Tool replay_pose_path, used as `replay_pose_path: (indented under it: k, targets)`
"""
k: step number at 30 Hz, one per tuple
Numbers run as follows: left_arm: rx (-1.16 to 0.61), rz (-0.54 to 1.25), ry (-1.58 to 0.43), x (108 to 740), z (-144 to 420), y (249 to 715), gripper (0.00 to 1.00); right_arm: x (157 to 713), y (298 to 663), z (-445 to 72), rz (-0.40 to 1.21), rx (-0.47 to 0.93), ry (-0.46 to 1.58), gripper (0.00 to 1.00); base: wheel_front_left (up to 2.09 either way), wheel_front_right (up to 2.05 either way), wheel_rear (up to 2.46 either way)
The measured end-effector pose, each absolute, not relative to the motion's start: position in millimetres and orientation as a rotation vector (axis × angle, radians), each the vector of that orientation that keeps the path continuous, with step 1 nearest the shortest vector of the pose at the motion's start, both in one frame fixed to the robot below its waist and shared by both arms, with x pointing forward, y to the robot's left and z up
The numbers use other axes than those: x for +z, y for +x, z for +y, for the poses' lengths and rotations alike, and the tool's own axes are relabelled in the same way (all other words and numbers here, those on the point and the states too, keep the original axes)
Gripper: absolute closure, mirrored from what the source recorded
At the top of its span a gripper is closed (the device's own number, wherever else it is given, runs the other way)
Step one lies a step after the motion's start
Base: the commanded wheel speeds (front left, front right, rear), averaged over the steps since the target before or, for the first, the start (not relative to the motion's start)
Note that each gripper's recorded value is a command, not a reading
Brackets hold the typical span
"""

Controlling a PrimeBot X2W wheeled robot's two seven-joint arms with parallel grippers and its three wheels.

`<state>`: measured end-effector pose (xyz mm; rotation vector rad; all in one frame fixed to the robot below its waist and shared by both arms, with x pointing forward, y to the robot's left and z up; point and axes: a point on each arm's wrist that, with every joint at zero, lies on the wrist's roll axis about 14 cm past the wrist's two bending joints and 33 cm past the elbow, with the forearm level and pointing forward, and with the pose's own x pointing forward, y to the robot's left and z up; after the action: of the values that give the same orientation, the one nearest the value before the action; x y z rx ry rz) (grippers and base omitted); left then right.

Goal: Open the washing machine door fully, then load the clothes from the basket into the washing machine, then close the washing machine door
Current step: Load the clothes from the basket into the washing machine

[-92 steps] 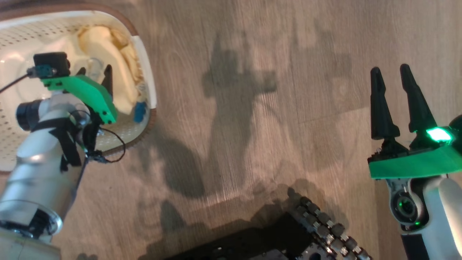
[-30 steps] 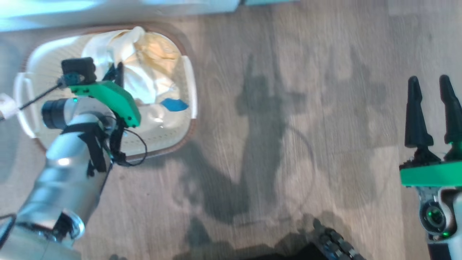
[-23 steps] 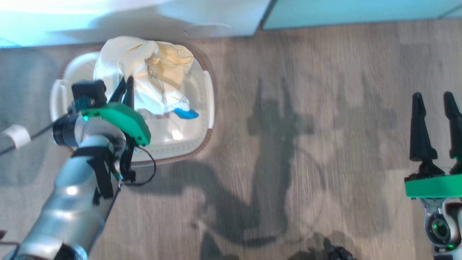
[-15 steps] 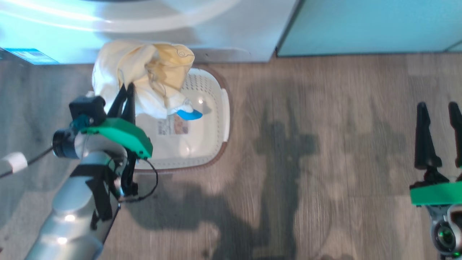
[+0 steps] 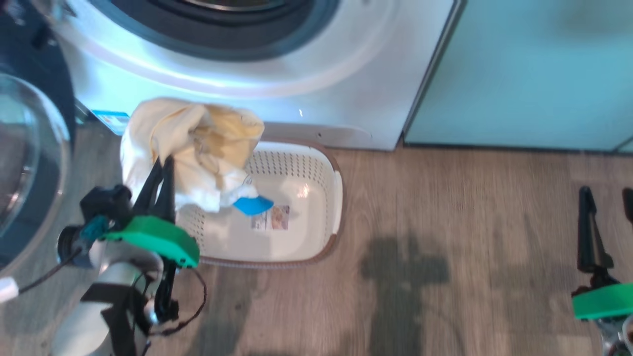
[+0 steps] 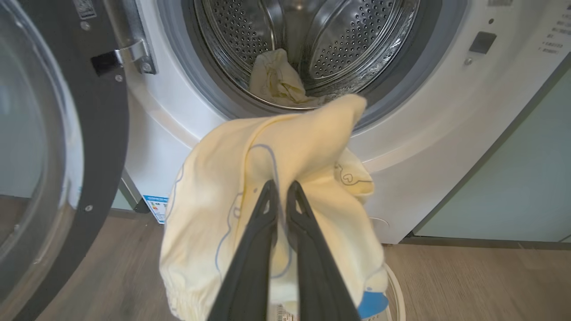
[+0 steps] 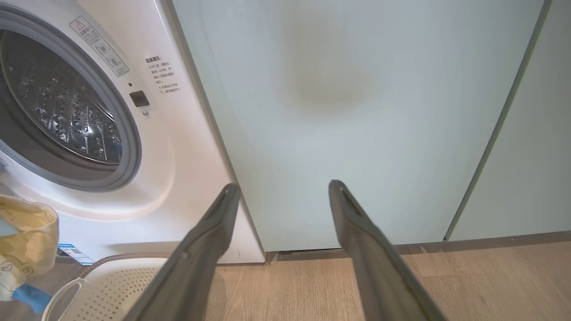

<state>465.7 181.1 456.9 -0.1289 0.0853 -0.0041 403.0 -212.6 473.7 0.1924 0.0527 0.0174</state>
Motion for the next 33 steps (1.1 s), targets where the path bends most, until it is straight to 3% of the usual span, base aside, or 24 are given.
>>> replay_pose_path:
  k: [15, 33]
  targets:
    - [0.080, -0.006, -0.086, 513, 216, 388, 1.00, 500, 370, -194, 0.029, 0.063, 0.207, 0.00, 0.00, 0.00, 0.00]
    - [0.056, -0.028, -0.095, 527, 207, 373, 1.00, 508, 354, -191, 0.018, 0.053, 0.223, 0.00, 0.00, 0.00, 0.00]
